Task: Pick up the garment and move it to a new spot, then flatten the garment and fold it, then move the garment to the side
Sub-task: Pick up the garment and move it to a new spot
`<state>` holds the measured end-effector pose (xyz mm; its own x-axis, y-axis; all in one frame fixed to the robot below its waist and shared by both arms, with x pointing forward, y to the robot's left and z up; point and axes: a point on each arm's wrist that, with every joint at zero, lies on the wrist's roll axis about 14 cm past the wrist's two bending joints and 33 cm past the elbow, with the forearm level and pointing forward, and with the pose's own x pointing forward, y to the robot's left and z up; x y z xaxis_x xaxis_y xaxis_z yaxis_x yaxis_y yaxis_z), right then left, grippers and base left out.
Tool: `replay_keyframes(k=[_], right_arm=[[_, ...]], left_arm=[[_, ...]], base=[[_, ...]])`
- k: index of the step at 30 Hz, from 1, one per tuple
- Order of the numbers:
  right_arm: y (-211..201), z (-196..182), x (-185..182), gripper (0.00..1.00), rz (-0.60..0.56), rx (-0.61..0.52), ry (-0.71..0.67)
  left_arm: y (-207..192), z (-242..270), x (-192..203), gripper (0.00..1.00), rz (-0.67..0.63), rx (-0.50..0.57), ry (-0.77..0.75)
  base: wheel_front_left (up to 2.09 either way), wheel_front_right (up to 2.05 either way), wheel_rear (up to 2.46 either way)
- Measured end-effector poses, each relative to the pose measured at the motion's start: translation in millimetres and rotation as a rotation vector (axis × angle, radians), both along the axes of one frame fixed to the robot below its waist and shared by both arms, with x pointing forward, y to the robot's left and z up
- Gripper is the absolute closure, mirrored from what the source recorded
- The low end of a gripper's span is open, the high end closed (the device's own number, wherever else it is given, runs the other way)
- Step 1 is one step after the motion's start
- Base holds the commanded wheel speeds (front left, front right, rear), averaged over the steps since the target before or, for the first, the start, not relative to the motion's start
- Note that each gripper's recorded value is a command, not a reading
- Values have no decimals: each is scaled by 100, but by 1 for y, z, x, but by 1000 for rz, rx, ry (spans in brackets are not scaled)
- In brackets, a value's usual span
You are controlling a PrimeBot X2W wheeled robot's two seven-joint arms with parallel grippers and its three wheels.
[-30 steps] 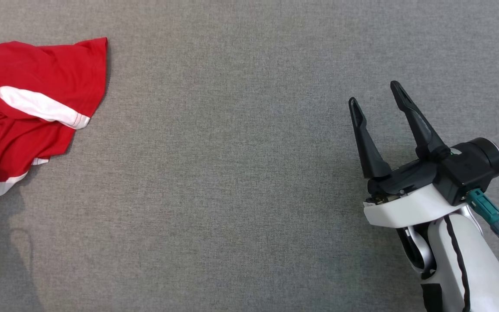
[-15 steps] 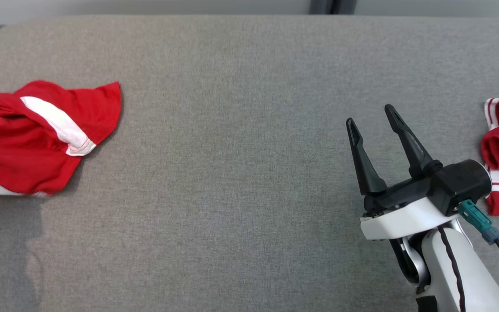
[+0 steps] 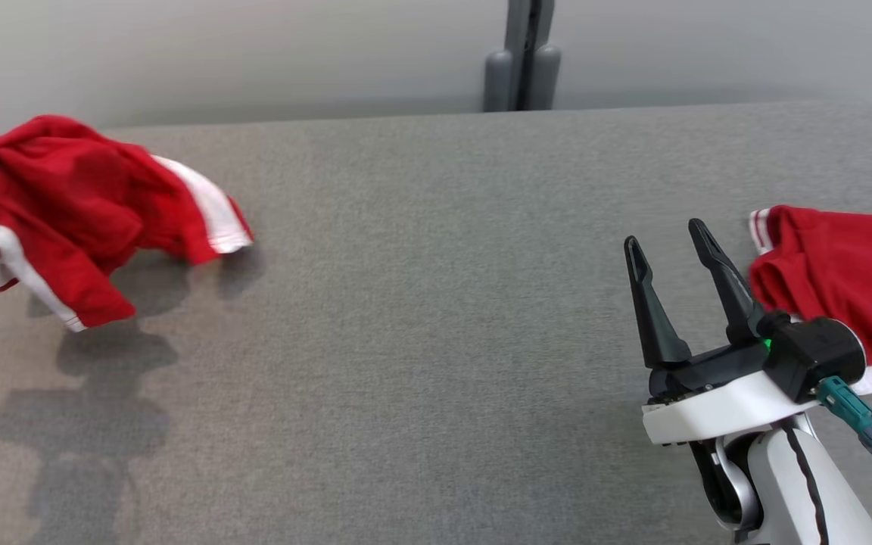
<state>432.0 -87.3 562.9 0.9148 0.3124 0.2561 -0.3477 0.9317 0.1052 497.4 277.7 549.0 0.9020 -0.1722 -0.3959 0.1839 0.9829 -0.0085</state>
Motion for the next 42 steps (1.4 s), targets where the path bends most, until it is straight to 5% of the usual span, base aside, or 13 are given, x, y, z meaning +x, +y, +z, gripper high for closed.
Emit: replay_keyframes(k=[12, 21, 29, 42], right_arm=[[-40, 18, -25, 0, -112, 9, -43], [-56, 23, -30, 0, -158, 7, -57], [-62, 13, -29, 0, -175, 4, -29], [-55, -2, -26, 0, -153, -8, 15]], left_arm=[[-134, 63, -2, 100, -349, -32, -181], [-208, 87, -15, 100, -455, -222, -278], [-247, 31, -32, 100, -451, -365, -174], [-302, -92, -83, 100, -527, -333, 57]], base=[[0, 0, 0], [0, 0, 0], [0, 0, 0], [0, 0, 0]])
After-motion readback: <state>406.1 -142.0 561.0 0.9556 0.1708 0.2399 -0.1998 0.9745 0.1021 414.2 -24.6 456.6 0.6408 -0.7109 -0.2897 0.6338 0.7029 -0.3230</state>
